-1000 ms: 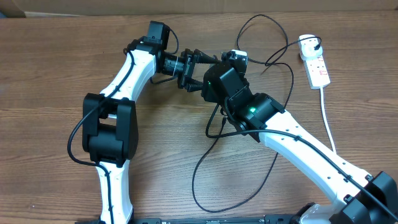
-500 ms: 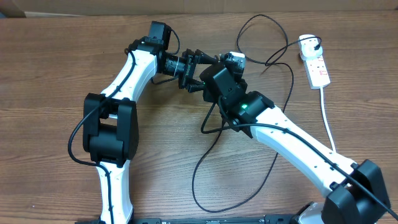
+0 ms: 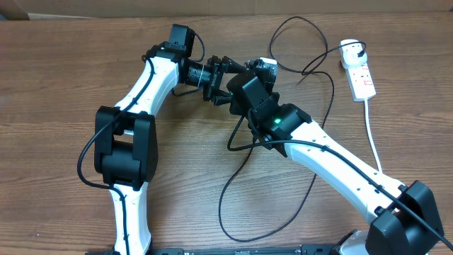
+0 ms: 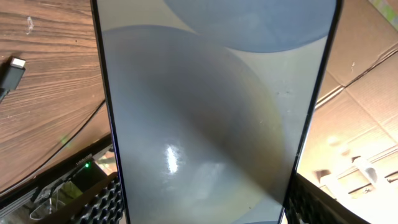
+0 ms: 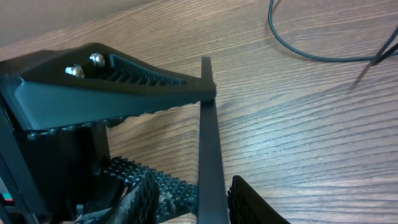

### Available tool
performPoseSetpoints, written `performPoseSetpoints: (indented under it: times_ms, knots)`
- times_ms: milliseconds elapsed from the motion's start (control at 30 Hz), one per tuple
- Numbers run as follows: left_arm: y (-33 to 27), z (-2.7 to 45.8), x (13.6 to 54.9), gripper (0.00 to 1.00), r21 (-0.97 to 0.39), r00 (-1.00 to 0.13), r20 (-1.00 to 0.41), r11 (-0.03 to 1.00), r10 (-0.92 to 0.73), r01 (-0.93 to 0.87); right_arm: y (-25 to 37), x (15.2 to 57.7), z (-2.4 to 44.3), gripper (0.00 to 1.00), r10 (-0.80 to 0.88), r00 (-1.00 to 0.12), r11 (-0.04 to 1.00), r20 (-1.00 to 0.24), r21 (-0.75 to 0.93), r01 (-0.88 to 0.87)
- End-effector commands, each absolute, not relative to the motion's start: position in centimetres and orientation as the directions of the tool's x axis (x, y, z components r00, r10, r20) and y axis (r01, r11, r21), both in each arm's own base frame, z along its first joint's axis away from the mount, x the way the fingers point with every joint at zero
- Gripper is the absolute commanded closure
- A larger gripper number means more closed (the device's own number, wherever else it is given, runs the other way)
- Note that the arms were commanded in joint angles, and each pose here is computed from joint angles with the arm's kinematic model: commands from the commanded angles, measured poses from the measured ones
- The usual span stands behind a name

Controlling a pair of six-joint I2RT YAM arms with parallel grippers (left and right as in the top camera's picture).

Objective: Plug charger to phone and switch on socket
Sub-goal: 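Grasp the phone's lower edge with the right gripper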

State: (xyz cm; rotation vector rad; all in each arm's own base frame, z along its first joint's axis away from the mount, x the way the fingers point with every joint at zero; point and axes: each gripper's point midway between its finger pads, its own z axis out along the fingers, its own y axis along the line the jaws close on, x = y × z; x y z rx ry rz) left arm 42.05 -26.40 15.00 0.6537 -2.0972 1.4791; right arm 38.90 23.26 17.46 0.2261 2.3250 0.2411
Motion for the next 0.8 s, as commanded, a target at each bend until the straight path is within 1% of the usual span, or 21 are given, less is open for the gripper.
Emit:
performPoseSetpoints:
  times_ms: [0,167,267,600,767]
  knots:
    - [-26.9,16.2,42.18,0.33,-0.76,-0.8,0.598,0.28,-0.05,-0.586,23.68,39.2,18.35,0.66,0.248,-0.68,0.96,-0.69,0.268,0.077]
    - [-26.9,16.21,42.17,0.32,-0.764,-0.803,0.594,0.281,-0.048,-0.581,23.65,39.13,18.25,0.69,0.246,-0.683,0.961,-0.688,0.266,0.078]
    - [-26.9,16.22,42.17,0.32,-0.766,-0.805,0.591,0.281,-0.047,-0.579,23.65,39.14,18.28,0.73,0.246,-0.682,0.961,-0.688,0.266,0.078]
    - [-26.9,16.22,42.16,0.32,-0.774,-0.813,0.581,0.281,-0.043,-0.568,23.64,39.14,18.26,0.75,0.245,-0.683,0.961,-0.688,0.265,0.078]
    - [-26.9,16.23,42.17,0.32,-0.779,-0.818,0.573,0.281,-0.04,-0.56,23.64,39.14,18.26,0.8,0.245,-0.683,0.961,-0.688,0.265,0.078]
